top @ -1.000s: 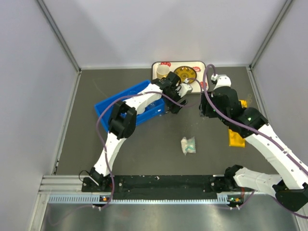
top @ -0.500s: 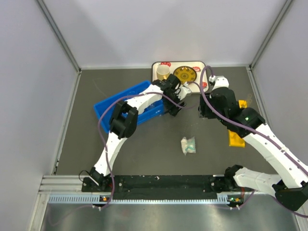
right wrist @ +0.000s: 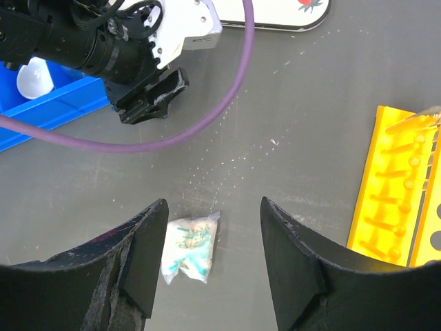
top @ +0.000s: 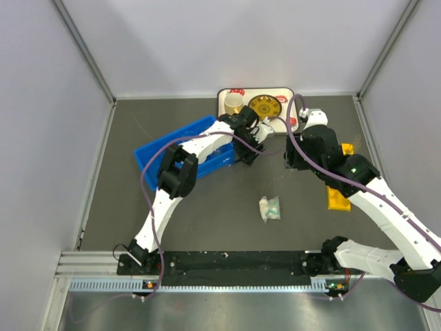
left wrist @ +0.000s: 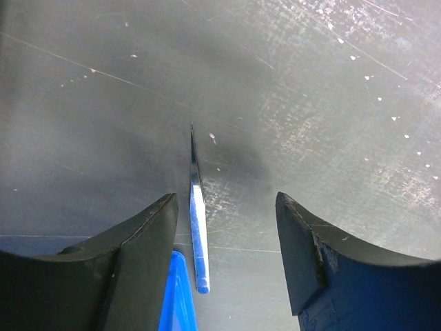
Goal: Organize the chemistry lab equipment
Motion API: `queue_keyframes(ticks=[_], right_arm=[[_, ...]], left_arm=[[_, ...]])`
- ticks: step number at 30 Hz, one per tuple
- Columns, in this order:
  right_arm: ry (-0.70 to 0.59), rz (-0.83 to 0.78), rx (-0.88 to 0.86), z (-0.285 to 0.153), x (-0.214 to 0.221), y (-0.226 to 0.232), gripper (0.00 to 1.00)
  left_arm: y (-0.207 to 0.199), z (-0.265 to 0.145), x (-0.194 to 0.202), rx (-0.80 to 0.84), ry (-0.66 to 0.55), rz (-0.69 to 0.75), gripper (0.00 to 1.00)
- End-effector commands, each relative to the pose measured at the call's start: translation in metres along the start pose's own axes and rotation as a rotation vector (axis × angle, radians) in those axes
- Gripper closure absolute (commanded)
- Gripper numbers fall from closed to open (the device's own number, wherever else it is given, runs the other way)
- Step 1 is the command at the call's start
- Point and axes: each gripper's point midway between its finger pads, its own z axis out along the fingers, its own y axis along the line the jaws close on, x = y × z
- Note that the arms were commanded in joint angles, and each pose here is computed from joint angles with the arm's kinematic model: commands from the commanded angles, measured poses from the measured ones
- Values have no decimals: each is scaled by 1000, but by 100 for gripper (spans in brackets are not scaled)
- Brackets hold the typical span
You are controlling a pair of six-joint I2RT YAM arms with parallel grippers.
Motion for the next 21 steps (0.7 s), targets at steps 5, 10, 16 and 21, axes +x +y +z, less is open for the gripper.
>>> queue_keyframes(ticks=[5,10,16,21], right_arm=[[-42,2,-4,-6,-7,-4,44],[-37,-4,-1,-5,-5,-4,44],[-39,-4,-3,-5,-7,-3,44],[-34,-5,-13,-4,-7,-1,44]], left_arm=[[-3,26,21,59,64,-54,39],[-3,32,19,67,61,-63,48],[-2,22,10,52,37,-69,45],[5,-2,-8,-4,-10,-52,32]])
